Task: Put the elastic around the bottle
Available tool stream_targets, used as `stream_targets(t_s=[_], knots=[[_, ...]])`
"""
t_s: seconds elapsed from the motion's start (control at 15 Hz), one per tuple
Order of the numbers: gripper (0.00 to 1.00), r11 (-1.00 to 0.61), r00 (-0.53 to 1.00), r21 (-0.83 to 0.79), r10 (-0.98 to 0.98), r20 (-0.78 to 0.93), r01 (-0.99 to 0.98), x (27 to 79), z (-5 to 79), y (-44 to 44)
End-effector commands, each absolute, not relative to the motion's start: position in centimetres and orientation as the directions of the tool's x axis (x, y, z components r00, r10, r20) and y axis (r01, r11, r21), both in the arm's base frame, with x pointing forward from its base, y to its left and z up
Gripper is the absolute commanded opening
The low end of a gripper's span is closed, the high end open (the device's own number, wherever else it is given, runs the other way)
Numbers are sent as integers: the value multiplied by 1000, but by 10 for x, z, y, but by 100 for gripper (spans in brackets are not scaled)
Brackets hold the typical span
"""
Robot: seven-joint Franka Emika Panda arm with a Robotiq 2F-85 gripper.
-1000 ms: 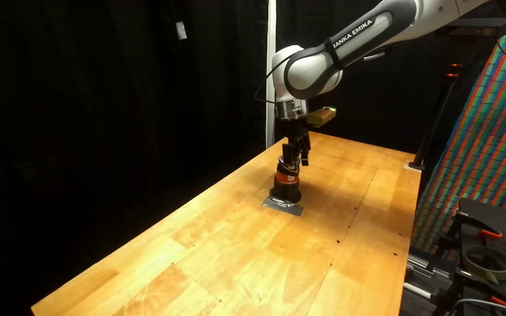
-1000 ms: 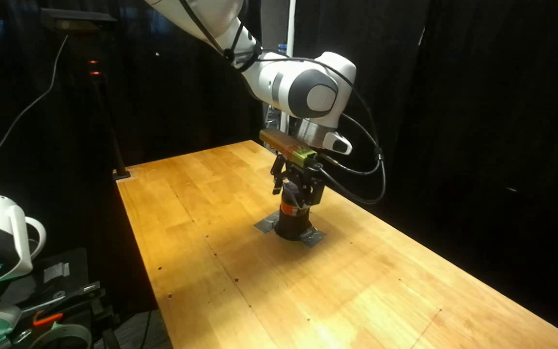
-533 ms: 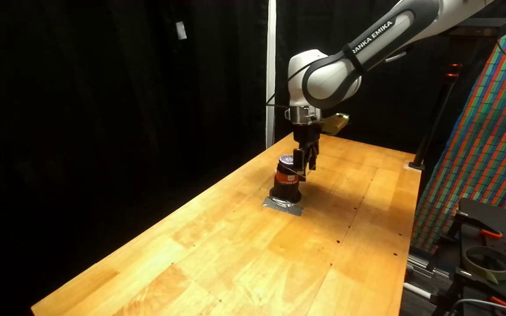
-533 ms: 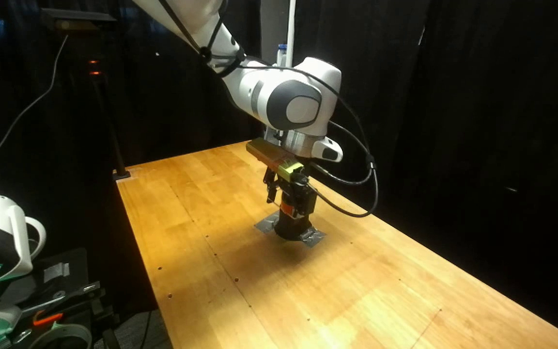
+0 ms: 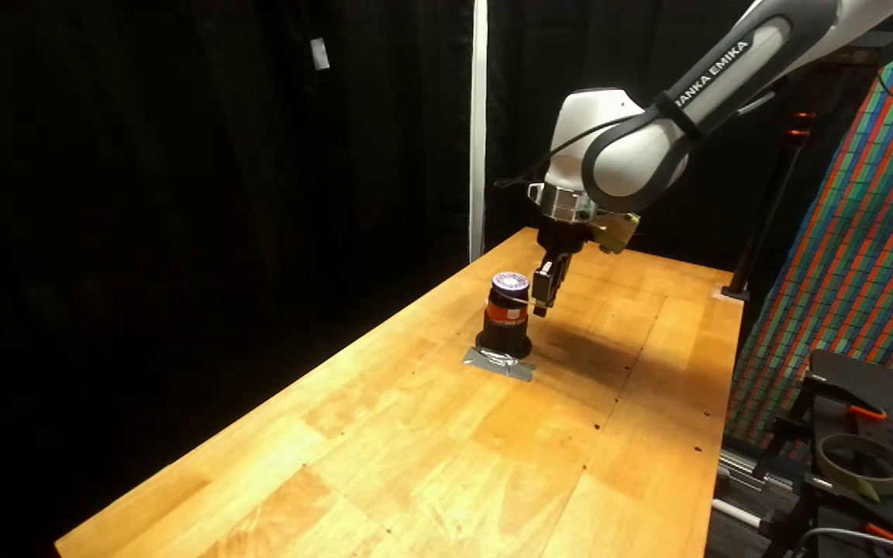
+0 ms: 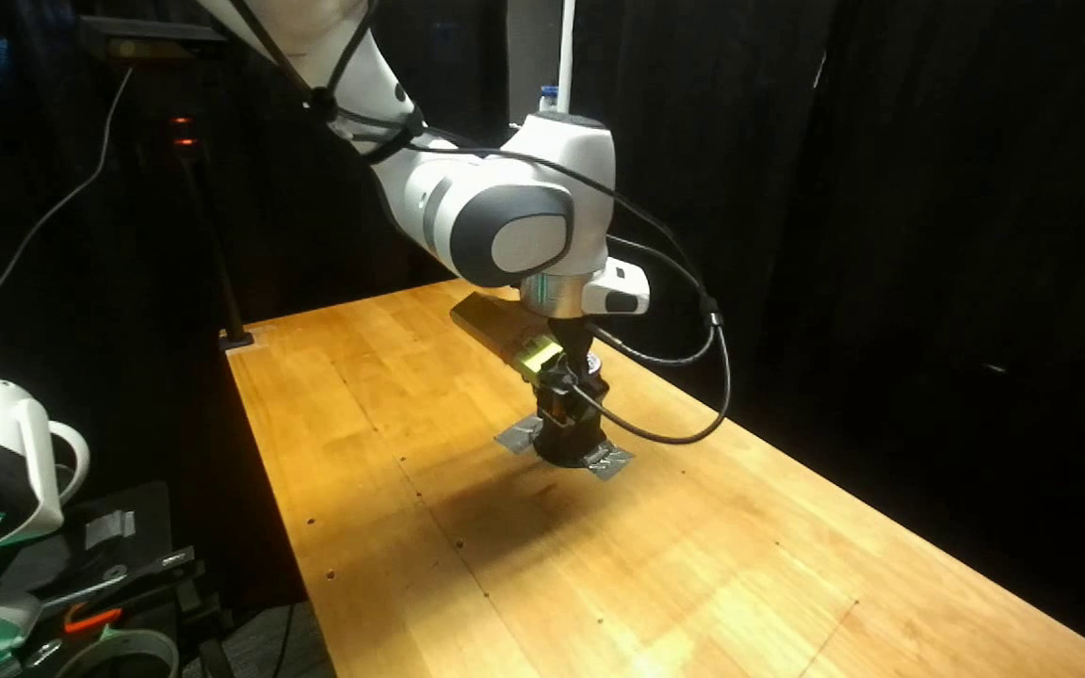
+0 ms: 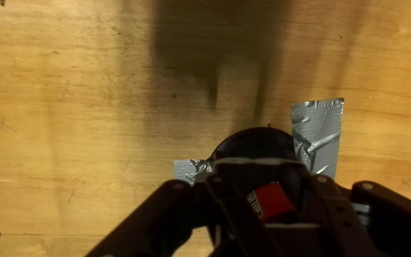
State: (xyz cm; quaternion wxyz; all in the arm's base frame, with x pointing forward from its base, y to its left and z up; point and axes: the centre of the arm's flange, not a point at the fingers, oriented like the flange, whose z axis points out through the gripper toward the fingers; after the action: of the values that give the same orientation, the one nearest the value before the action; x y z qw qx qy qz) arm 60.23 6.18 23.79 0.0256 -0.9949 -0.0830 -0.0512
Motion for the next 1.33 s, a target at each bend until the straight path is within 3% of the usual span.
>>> stream_targets(t_s=[0.0, 0.27, 0.47, 0.8, 1.27], knots=[[11, -980, 955, -46, 179, 236, 195, 551, 244, 44], [1, -976, 883, -44, 172, 436, 212, 523, 242, 33], [6, -966, 797, -65, 169, 580, 252, 505, 239, 32], [5, -924, 621, -85, 181, 762, 373, 490, 240, 49], [5, -883, 520, -77, 200, 831, 463, 468, 206, 6]])
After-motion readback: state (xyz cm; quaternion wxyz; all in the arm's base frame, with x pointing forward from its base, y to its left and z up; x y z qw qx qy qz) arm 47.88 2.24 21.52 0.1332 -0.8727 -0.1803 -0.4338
